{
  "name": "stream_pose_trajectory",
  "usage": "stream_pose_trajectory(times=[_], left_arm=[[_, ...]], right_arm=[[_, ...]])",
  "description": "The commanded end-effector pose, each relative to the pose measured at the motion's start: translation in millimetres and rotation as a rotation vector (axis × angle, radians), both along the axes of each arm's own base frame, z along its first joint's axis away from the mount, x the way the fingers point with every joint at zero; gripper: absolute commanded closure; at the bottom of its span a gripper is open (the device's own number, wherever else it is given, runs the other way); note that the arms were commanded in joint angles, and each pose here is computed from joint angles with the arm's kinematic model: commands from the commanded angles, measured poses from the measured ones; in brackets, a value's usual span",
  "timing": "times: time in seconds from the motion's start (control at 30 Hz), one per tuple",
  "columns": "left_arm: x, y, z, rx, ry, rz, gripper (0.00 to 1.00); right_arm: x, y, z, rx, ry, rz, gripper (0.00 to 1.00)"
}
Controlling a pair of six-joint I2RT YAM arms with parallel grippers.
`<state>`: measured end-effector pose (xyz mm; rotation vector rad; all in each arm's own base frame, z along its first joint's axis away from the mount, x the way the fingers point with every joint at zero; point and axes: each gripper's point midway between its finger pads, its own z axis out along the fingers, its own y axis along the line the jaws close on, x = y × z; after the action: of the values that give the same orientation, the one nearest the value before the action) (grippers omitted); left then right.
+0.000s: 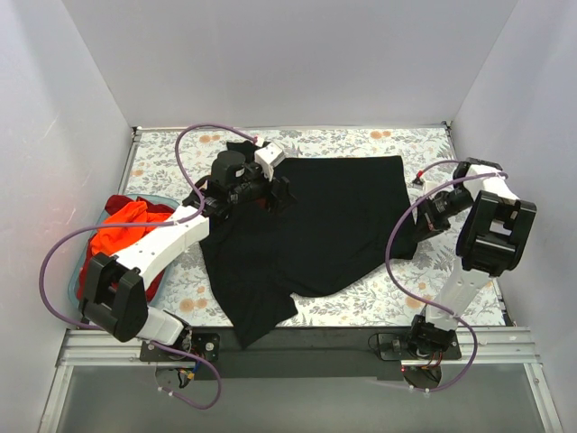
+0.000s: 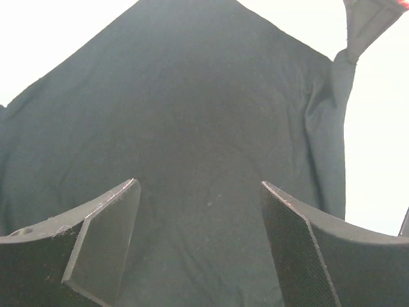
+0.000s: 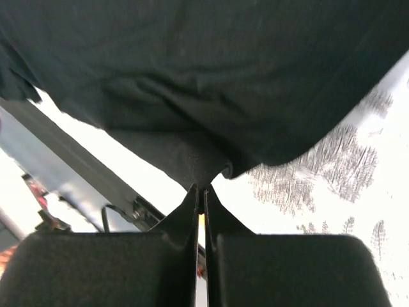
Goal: Fold and stack the t-shirts
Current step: Flatten the tshirt out
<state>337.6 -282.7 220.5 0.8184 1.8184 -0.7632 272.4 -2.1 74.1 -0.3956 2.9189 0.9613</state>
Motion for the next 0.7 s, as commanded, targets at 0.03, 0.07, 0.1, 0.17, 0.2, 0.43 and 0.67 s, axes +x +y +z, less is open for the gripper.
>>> stream_pose_trajectory(times=[0.03, 0.07, 0.1, 0.17, 0.2, 0.43, 0.67], left_arm=[[-7.3, 8.8, 12.1, -0.013, -0.025, 0.008, 0.26], [-7.8, 9.8, 11.3, -0.013, -0.023, 0.010, 0.26], [-9.3, 11.1, 10.9, -0.012, -0.024, 0.010, 0.26], [-10.6, 12.0, 8.8, -0.008, -0.020, 0.012, 0.26], [-10.9, 12.4, 8.9, -0.009, -0.022, 0.014, 0.26], [-15.9, 22.8, -3.8, 0.012, 0.029, 0.059, 0.26], [-50.8, 71.2, -33.1, 0.068, 0.302, -0.004, 0.38]], right_arm=[[-42.8, -7.3, 21.5, -0.084, -0.033, 0.117, 0.99], [-53.8, -13.6, 18.4, -0.137, -0.018, 0.161, 0.99], [-63.2, -16.4, 18.2, -0.171, -0.018, 0.198, 0.99], [-96.6, -23.1, 2.5, -0.226, 0.057, 0.328, 0.99], [-107.4, -24.2, -0.3, -0.238, 0.076, 0.365, 0.99], [-136.0, -24.3, -11.6, -0.270, 0.153, 0.494, 0.75], [-48.0, -51.0, 33.0, -0.367, -0.126, 0.379, 0.64]])
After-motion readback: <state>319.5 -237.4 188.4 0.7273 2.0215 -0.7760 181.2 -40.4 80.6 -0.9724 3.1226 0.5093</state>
